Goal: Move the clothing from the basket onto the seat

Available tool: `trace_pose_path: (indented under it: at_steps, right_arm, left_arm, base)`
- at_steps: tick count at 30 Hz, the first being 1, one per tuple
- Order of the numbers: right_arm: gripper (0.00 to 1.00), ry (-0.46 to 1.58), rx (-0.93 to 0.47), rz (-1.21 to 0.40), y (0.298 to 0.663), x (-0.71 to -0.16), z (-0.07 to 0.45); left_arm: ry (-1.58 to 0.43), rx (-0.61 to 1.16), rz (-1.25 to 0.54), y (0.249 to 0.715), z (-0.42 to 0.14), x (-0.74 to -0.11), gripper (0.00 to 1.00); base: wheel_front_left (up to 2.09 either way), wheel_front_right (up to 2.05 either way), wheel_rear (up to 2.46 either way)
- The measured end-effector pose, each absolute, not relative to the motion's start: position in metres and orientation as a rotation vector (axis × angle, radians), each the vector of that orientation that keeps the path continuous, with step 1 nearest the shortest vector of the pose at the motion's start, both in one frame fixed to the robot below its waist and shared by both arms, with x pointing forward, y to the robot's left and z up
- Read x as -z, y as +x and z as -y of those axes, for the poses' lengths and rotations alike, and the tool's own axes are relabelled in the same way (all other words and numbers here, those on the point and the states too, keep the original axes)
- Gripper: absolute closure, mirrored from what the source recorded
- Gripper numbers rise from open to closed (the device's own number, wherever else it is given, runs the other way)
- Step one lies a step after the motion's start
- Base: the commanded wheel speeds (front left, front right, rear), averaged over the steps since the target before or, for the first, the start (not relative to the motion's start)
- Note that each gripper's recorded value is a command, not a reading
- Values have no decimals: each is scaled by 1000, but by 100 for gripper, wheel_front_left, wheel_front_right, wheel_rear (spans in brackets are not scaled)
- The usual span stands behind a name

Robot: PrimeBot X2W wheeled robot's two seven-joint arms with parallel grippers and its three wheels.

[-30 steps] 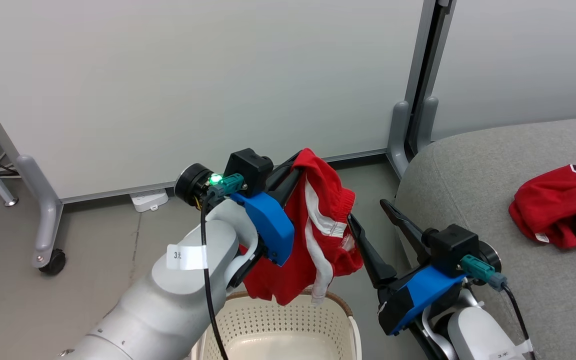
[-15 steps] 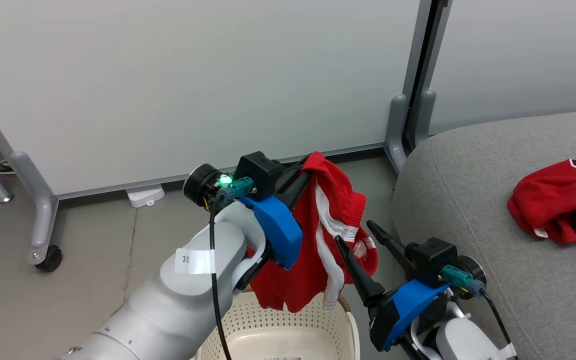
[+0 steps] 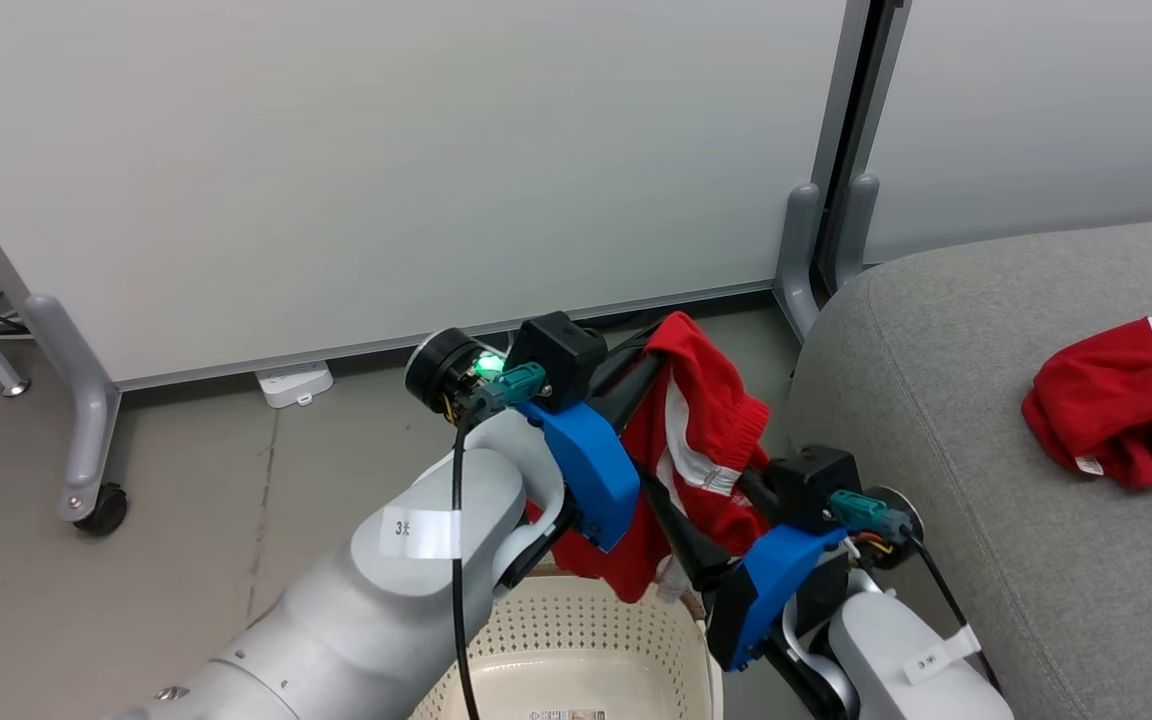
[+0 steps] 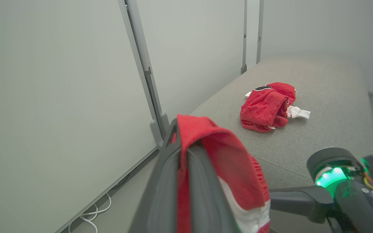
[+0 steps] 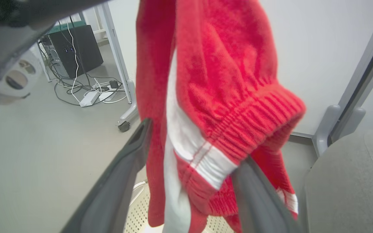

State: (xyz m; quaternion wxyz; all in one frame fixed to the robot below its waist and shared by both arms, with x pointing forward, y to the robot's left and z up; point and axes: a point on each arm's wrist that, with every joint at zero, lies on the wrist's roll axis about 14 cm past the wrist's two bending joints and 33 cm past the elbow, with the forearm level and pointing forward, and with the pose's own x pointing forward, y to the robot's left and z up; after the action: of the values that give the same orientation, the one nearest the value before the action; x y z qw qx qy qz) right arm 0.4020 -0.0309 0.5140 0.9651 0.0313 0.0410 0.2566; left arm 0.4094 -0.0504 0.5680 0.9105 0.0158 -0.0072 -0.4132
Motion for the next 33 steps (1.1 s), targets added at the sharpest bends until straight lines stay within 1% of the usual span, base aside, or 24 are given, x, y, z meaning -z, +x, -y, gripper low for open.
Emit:
trace_pose_path:
  at_steps: [6, 7, 8, 9, 33]
  right_arm:
    - [0, 38, -543, -81, 411, -516, 24]
    - [45, 30, -545, -85, 412, -515, 24]
    - [95, 25, -545, -86, 413, -515, 24]
    - [100, 18, -546, -90, 414, -514, 24]
    - [100, -8, -528, -95, 414, -508, 34]
  left_arm:
    - [31, 864, 25, 408, 54, -572, 100]
    - [31, 865, 25, 407, 55, -572, 100]
    - [32, 866, 25, 407, 55, -572, 100]
    - [33, 867, 26, 406, 55, -572, 100]
    - [35, 888, 21, 404, 62, -572, 100]
  base:
    - [0, 0, 0]
    - [0, 0, 0]
    - [0, 0, 0]
    - [0, 0, 0]
    - [0, 0, 0]
